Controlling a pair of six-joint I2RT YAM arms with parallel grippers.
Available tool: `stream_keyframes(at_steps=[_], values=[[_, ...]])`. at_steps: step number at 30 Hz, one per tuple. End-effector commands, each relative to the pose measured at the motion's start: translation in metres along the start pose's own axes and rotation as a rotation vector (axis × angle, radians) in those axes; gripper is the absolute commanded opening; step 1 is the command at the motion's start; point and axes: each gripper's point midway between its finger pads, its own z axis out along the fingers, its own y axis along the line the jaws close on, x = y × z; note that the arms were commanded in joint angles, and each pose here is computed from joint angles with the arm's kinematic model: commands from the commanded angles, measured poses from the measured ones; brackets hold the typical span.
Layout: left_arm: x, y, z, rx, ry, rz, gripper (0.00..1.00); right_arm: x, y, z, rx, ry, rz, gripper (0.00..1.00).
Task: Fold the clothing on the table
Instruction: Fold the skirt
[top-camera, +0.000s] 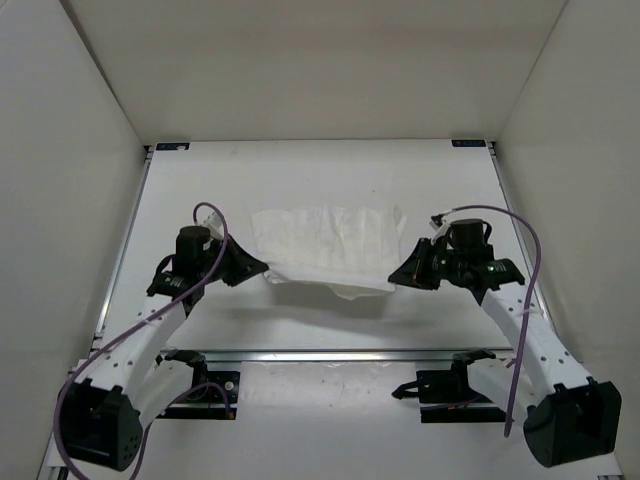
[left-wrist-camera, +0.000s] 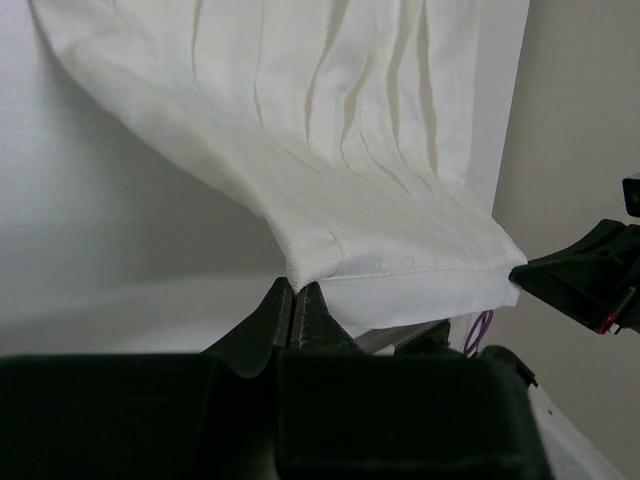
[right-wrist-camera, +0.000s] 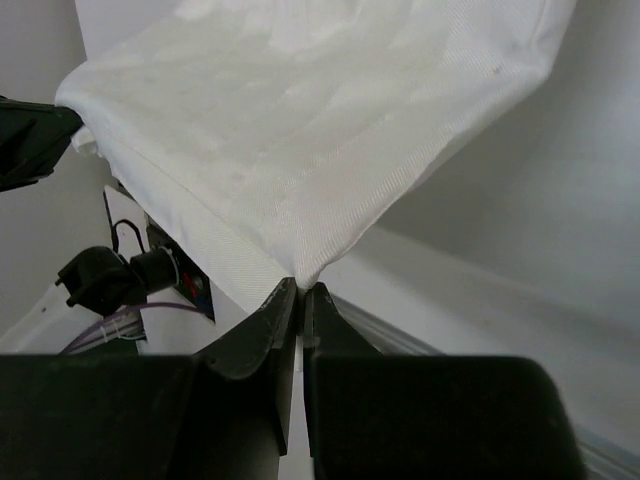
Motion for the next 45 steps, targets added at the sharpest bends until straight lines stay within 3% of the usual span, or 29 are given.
stream_keyframes(at_steps=[1, 5, 9, 13, 14, 17, 18, 19, 20, 21, 22, 24, 25, 26, 31, 33, 38, 45], values=[[0.005, 0.025, -0.015, -0.092, -0.069, -0.014, 0.0, 0.025, -0.021, -0.014, 0.095, -0.009, 0.046, 0.0], [-0.001, 0.023, -0.03, -0.081, -0.128, -0.025, 0.0, 0.028, -0.018, -0.028, 0.072, -0.026, 0.061, 0.0], [-0.019, 0.018, -0.013, -0.086, -0.111, -0.022, 0.0, 0.004, -0.027, -0.021, 0.091, -0.013, 0.102, 0.0], [-0.054, 0.014, 0.03, -0.098, -0.077, -0.046, 0.0, -0.055, -0.024, -0.008, 0.067, -0.055, 0.125, 0.0], [-0.075, 0.007, 0.035, -0.083, -0.12, -0.038, 0.0, -0.077, -0.022, 0.001, 0.052, -0.065, 0.126, 0.0], [-0.097, 0.028, 0.073, -0.157, -0.095, -0.064, 0.0, -0.137, -0.025, 0.038, 0.048, -0.076, 0.124, 0.0], [-0.113, 0.033, 0.088, -0.167, -0.095, -0.076, 0.0, -0.142, -0.043, 0.065, 0.078, -0.026, 0.146, 0.0], [-0.127, 0.038, 0.102, -0.175, -0.096, -0.088, 0.04, -0.176, -0.03, 0.069, 0.045, -0.08, 0.094, 0.0], [-0.14, 0.038, 0.114, -0.16, -0.103, -0.092, 0.24, -0.2, -0.029, 0.089, 0.015, -0.082, 0.059, 0.05], [-0.145, 0.041, 0.119, -0.16, -0.102, -0.107, 0.36, -0.207, -0.045, 0.11, 0.032, -0.062, 0.064, 0.14], [-0.155, 0.037, 0.127, -0.124, -0.108, -0.107, 0.39, -0.227, -0.041, 0.121, 0.046, -0.094, 0.034, 0.28], [-0.167, 0.035, 0.133, -0.099, -0.115, -0.116, 0.46, -0.256, -0.035, 0.124, 0.053, -0.139, -0.012, 0.41], [-0.175, 0.034, 0.135, -0.088, -0.121, -0.11, 0.56, -0.26, -0.037, 0.125, 0.064, -0.149, -0.009, 0.47], [-0.177, 0.028, 0.133, -0.063, -0.113, -0.108, 0.58, -0.258, -0.034, 0.128, 0.061, -0.142, -0.016, 0.5], [-0.158, 0.021, 0.113, -0.037, -0.114, -0.079, 0.56, -0.241, -0.039, 0.111, 0.045, -0.167, -0.078, 0.58], [-0.149, 0.013, 0.109, -0.018, -0.116, -0.045, 0.53, -0.227, -0.053, 0.11, 0.024, -0.169, -0.096, 0.51], [-0.118, 0.005, 0.143, -0.024, -0.026, 0.048, 0.53, -0.231, -0.068, 0.131, -0.064, -0.102, -0.204, 0.48], [-0.089, 0.04, 0.157, -0.148, 0.035, 0.038, 0.53, -0.224, -0.103, 0.144, 0.113, -0.048, -0.126, 0.57]])
